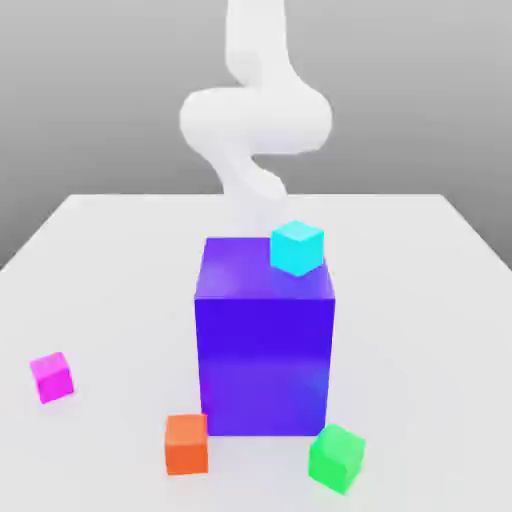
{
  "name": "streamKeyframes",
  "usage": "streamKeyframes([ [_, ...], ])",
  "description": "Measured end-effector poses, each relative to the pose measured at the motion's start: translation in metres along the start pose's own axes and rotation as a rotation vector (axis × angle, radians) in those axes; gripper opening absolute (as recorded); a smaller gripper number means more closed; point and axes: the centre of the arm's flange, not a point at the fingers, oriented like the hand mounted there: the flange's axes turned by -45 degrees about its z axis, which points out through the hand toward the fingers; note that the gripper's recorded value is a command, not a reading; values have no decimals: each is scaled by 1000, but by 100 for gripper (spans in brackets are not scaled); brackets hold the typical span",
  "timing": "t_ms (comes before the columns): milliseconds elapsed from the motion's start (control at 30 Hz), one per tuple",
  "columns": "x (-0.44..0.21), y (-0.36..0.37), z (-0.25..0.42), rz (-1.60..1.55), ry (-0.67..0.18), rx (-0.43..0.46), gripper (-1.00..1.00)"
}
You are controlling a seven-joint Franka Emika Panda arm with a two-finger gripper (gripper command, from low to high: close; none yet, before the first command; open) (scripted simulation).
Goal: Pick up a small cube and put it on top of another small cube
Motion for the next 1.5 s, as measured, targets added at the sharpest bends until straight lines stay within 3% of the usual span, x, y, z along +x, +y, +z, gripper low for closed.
streamKeyframes([
  [200,-37,65,111,-158,-191,-85,0],
  [400,-108,136,199,-289,-382,-80,0],
  [767,-304,234,292,-448,-645,122,0],
  [933,-392,242,316,-509,-684,264,0],
  [1100,-434,239,354,-517,-686,281,0],
  [1133,-440,237,360,-518,-687,282,-100],
  [1500,-416,241,334,-516,-685,284,-100],
])
